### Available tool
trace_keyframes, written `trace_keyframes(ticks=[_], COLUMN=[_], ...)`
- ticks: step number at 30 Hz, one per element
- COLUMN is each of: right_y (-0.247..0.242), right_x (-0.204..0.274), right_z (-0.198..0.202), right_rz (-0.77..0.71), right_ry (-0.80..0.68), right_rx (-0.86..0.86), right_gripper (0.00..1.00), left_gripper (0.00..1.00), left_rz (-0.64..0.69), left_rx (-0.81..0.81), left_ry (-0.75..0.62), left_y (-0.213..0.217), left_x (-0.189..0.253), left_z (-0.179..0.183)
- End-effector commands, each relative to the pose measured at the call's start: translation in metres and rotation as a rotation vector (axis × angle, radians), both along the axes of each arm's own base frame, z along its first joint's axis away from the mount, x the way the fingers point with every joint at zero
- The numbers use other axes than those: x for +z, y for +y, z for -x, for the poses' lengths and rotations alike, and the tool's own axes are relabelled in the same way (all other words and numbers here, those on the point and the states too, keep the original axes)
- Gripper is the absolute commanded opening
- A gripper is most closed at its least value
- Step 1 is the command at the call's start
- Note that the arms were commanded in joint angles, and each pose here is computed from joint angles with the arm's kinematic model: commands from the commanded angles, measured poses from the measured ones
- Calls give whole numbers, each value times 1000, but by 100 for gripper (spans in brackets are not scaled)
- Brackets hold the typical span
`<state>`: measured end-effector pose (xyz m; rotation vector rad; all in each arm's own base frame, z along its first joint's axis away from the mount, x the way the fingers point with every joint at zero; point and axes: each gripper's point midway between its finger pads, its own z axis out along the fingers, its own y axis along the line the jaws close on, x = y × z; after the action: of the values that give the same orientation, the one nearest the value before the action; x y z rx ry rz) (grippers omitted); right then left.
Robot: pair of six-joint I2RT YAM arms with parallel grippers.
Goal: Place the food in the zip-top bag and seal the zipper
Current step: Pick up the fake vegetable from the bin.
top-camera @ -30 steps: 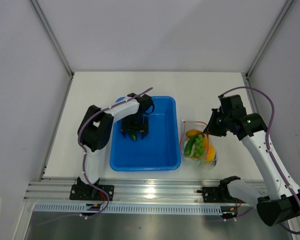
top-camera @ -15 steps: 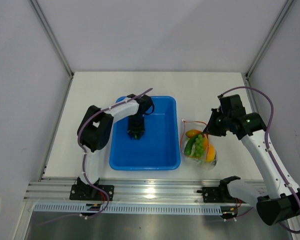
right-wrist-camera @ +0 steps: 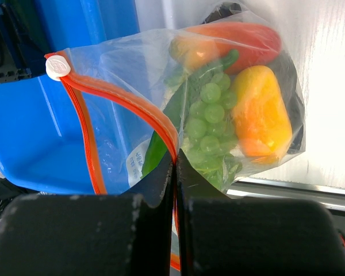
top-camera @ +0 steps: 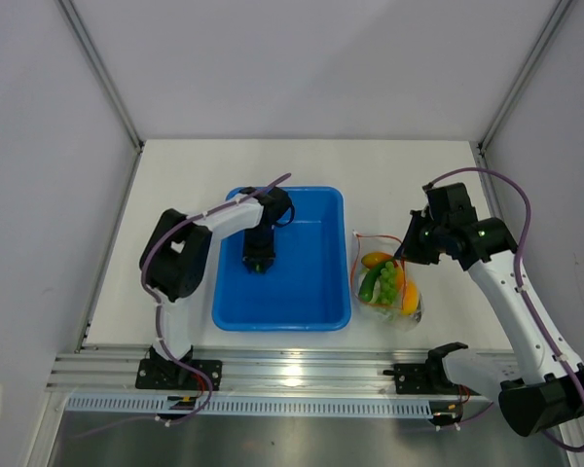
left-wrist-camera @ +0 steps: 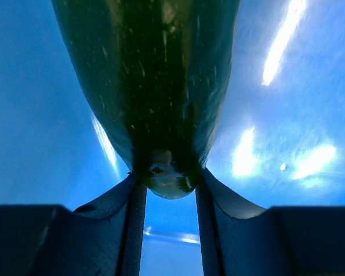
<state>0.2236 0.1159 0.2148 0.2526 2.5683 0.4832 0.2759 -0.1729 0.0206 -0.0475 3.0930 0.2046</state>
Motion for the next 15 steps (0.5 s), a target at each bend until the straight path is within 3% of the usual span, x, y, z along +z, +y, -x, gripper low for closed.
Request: trace_keyframes(ticks=[1,11,15], right_y=[2,2,1], right_x=[9,10,12], right_z=[-6,-6,-7], right_rz=[-4,-5,-7], right_ry=[-47,-50,-56], right_rx=[11,5,1], right_gripper=[0,0,0], left_gripper=[1,1,1], left_rz=[64,315,525], left_rx=[1,-86,-156], left_ry=[-122,-253,-193], left_y=[-4,-45,-81], left_x=[35,142,181], left_z=[-9,15,43])
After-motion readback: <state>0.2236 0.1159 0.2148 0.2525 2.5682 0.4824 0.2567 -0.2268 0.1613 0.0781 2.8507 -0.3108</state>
